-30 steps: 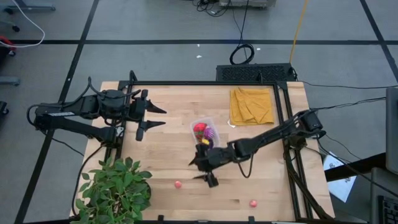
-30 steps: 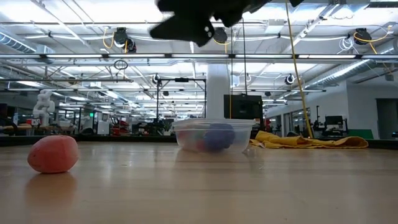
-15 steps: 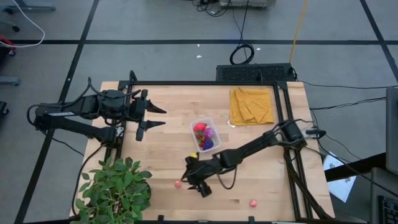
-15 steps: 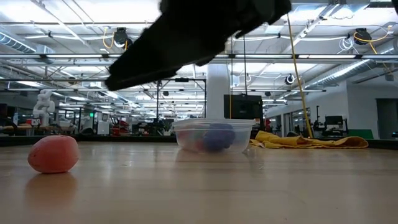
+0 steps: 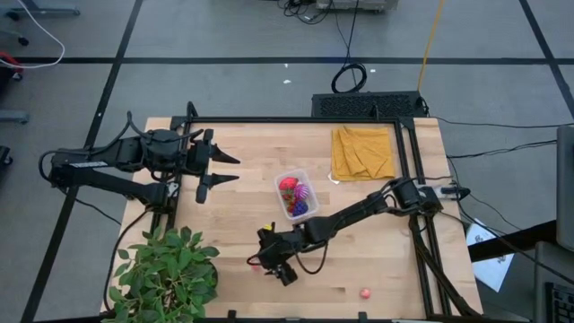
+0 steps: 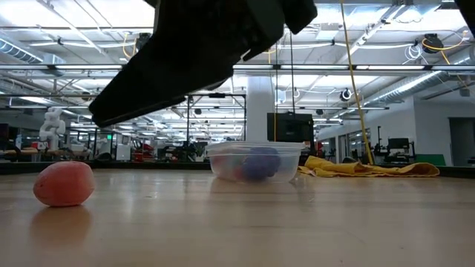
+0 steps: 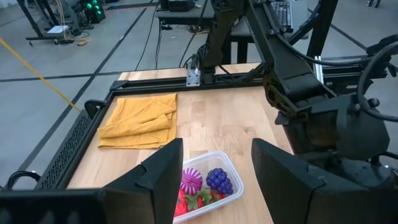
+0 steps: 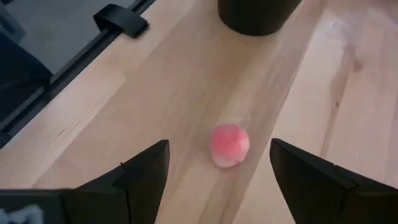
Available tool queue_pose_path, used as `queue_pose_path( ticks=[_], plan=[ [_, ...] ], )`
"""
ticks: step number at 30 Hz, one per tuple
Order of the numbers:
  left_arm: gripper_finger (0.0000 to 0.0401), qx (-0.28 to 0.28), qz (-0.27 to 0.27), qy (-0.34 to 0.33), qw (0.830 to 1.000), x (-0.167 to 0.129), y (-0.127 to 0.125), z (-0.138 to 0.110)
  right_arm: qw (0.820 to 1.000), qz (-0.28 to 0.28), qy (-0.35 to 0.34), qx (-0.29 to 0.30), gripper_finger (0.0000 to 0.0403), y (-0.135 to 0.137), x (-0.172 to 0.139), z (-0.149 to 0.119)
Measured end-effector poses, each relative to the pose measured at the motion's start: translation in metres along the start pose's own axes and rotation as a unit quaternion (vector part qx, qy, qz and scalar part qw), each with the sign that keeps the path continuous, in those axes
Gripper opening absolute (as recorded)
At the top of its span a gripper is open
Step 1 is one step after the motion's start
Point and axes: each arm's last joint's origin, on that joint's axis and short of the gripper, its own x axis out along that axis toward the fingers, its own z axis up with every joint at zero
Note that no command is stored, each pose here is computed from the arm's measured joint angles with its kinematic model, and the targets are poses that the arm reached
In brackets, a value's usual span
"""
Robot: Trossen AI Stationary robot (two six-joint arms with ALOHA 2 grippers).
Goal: Pick and placing Produce into tupperware
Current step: Put the left pink peach into the transparent container
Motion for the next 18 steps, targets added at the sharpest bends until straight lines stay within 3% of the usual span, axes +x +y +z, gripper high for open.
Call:
queue_pose_path(
  ticks=[18],
  plan=[
    [0.0196, 0.000, 0.000, -0.001, 1.000, 0.000, 0.000, 0.000, 0.999, 0.019, -0.024, 0.021, 0.0270, -0.018, 0.008, -0.006]
  ],
)
